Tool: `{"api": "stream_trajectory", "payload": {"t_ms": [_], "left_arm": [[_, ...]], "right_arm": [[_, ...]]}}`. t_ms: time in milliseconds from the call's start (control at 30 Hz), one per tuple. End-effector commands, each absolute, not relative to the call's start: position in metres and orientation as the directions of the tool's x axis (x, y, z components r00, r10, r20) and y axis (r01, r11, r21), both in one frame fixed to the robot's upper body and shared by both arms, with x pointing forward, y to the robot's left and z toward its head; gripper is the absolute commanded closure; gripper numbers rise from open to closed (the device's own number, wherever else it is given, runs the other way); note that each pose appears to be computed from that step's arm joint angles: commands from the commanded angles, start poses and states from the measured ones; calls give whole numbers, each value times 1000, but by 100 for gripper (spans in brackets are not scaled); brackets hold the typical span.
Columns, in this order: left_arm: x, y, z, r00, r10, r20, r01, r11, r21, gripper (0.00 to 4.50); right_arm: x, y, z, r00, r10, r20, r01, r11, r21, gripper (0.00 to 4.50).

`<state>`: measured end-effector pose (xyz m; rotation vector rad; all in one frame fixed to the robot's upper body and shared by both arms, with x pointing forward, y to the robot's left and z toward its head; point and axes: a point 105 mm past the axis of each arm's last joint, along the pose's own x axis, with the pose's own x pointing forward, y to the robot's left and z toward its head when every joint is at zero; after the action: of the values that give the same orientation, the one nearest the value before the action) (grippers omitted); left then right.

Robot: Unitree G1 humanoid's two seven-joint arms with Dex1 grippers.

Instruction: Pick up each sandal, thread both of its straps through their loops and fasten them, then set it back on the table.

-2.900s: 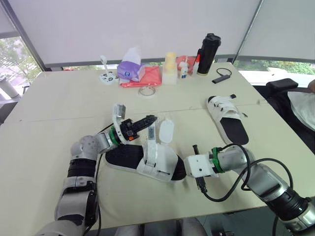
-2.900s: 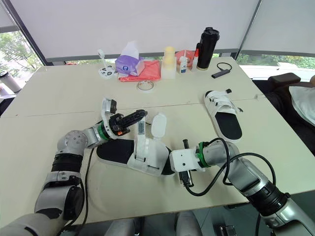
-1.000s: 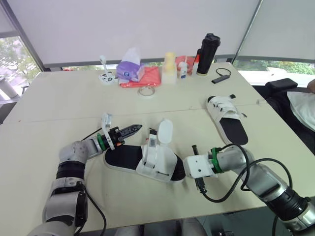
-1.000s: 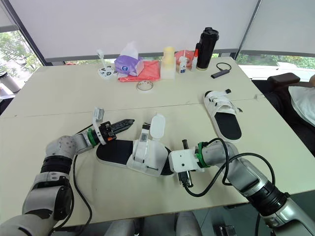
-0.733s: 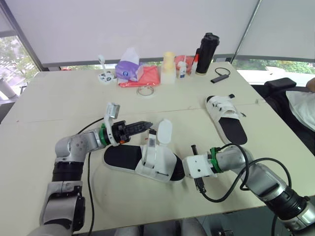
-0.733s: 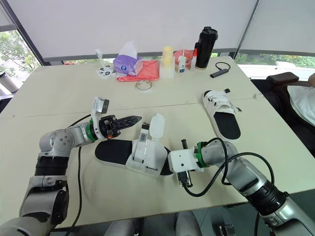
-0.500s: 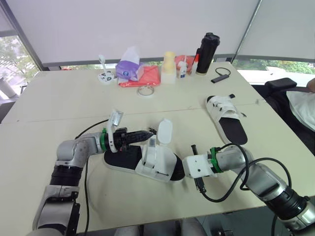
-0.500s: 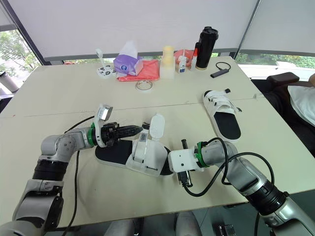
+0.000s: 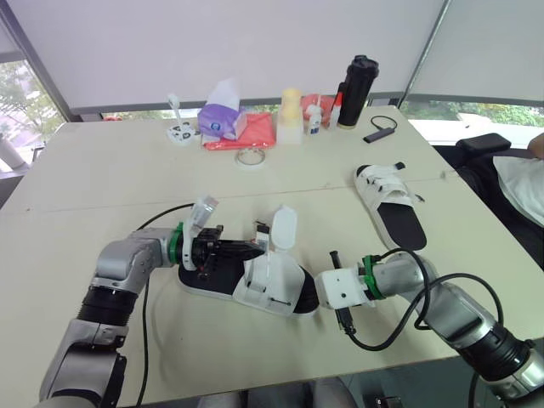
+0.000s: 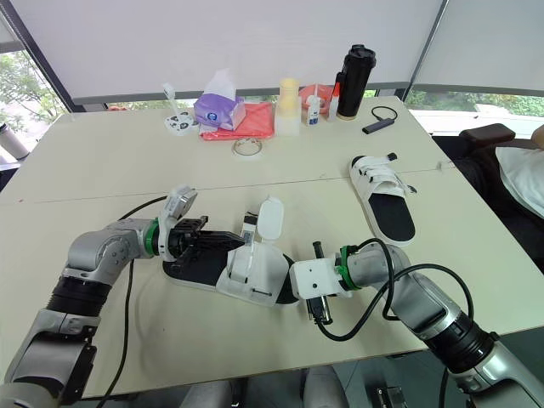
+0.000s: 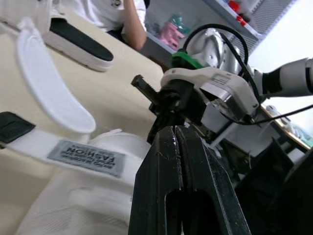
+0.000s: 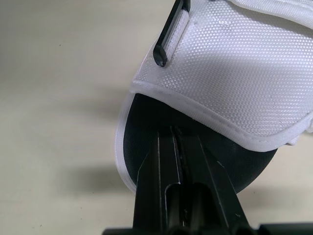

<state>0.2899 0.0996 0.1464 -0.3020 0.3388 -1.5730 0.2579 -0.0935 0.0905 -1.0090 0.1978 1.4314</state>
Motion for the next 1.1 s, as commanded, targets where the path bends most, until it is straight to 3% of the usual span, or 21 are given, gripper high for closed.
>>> {"api": "stream_trajectory", "payload": {"t_ms": [33, 367, 600, 800, 1100], "left_arm": [[291, 94, 141, -37, -997, -63, 927, -11, -375, 448], [321, 88, 104, 106, -972, -210, 933, 170, -317, 448], [333, 105, 120, 206, -971, -125, 915, 236, -326, 448], [330, 126, 154, 256, -966, 23, 885, 224, -408, 448], [304, 133, 139, 209, -977, -44, 857, 204, -474, 448]], "right_arm": [[267, -121, 58, 242, 601, -762, -922, -101, -373, 450], [268, -120, 58, 244, 603, -759, -921, -101, -376, 450], [266, -121, 57, 245, 601, -761, -922, -99, -375, 450], [265, -121, 57, 244, 601, -761, -921, -101, -375, 450], [266, -120, 57, 238, 601, -763, -921, -110, -374, 450]]}}
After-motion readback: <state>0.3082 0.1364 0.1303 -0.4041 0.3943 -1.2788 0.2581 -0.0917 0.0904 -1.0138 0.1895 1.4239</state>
